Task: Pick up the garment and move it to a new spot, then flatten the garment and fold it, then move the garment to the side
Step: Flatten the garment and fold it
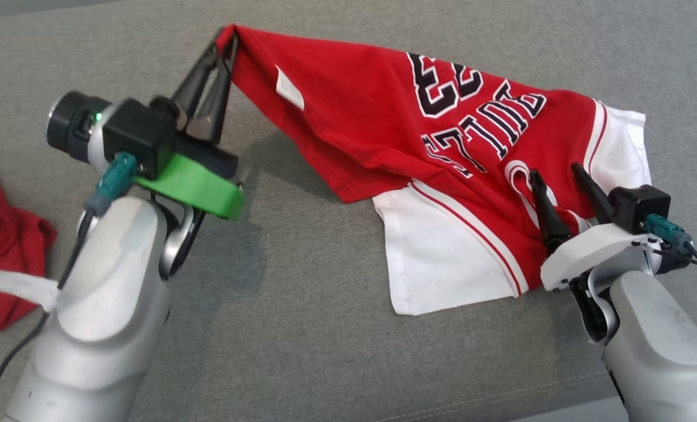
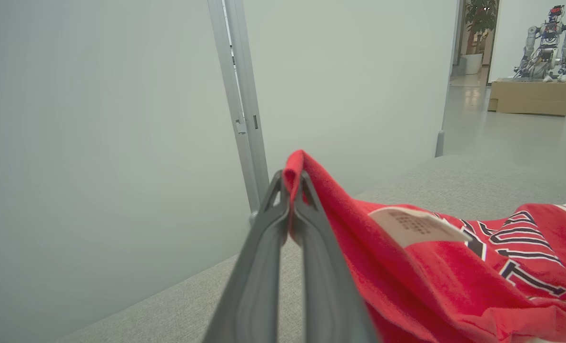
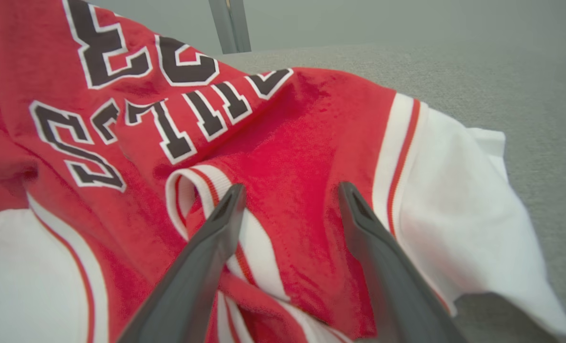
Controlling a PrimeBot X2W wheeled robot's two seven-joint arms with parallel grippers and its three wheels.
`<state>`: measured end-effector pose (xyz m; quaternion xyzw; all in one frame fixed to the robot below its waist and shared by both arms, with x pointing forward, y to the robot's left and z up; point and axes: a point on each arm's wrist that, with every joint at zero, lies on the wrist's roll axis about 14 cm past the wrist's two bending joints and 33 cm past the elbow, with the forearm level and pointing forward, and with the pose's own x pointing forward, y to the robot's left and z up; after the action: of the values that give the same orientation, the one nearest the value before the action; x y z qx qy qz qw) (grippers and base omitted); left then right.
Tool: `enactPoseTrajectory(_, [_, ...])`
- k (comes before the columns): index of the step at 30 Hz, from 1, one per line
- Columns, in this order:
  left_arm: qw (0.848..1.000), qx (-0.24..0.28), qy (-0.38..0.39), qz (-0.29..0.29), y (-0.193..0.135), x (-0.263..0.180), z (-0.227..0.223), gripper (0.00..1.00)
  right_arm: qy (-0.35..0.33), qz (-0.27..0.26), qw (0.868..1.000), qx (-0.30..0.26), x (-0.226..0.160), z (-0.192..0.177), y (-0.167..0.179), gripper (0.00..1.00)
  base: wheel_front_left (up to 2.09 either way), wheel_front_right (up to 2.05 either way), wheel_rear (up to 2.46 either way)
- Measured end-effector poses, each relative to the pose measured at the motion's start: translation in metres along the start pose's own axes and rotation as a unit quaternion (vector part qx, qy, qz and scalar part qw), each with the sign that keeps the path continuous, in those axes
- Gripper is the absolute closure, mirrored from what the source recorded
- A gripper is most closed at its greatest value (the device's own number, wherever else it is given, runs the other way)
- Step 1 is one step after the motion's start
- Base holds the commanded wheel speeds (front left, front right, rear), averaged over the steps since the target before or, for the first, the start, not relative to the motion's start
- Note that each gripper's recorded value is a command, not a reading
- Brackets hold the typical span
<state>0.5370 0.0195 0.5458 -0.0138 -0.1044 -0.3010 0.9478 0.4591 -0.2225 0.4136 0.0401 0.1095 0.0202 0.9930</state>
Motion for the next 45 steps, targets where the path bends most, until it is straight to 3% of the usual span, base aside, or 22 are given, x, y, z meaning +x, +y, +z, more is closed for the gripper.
enactPoseTrajectory(6, [0.999, 0.025, 0.032, -0.012, -0.014, -0.062, -0.004, 1.0, 0.001, 0.024, 1.0, 0.017, -0.001, -0.003, 0.024, 0.0, 0.0, 0.0, 0.0])
enactPoseTrajectory(13, [0.988, -0.005, 0.152, 0.012, -0.032, -0.15, -0.061, 0.99, 0.004, 0.051, 0.998, 0.023, -0.006, -0.004, 0.048, 0.0, 0.0, 0.0, 0.0])
enactPoseTrajectory(14, [0.986, -0.01, 0.167, 0.019, -0.033, -0.161, -0.068, 0.91, 0.003, 0.054, 0.998, 0.023, -0.006, -0.003, 0.05, 0.0, 0.0, 0.0, 0.0])
enactPoseTrajectory(16, [0.98, -0.016, 0.196, 0.033, -0.033, -0.18, -0.081, 0.94, -0.001, 0.06, 0.998, 0.024, -0.007, 0.001, 0.055, 0.0, 0.0, 0.0, 0.0])
enactPoseTrajectory(17, [0.977, -0.019, 0.207, 0.044, -0.031, -0.188, -0.086, 0.84, -0.002, 0.063, 0.998, 0.024, -0.008, 0.001, 0.057, 0.0, 0.0, 0.0, 0.0])
enactPoseTrajectory(18, [0.974, -0.021, 0.218, 0.053, -0.029, -0.195, -0.092, 0.59, 0.0, 0.065, 0.998, 0.024, -0.01, 0.0, 0.059, 0.0, 0.0, 0.0, 0.0])
enactPoseTrajectory(19, [0.971, -0.017, 0.23, 0.057, -0.028, -0.202, -0.097, 0.12, 0.001, 0.067, 0.997, 0.024, -0.011, -0.001, 0.06, 0.0, 0.0, 0.0, 0.0])
enactPoseTrajectory(20, [0.969, -0.017, 0.24, 0.062, -0.028, -0.208, -0.101, 0.0, 0.002, 0.067, 0.997, 0.025, -0.013, -0.001, 0.061, 0.0, 0.0, 0.0, 0.0])
enactPoseTrajectory(30, [0.954, -0.038, 0.262, 0.143, -0.019, -0.238, -0.113, 0.0, -0.002, 0.028, 0.999, 0.04, -0.028, -0.001, 0.032, 0.0, 0.0, 0.0, 0.0])
enactPoseTrajectory(45, [0.956, -0.065, 0.221, 0.18, -0.025, -0.242, -0.094, 0.0, 0.039, -0.013, 0.996, 0.075, -0.056, -0.038, 0.013, 0.0, 0.0, 0.0, 0.0])
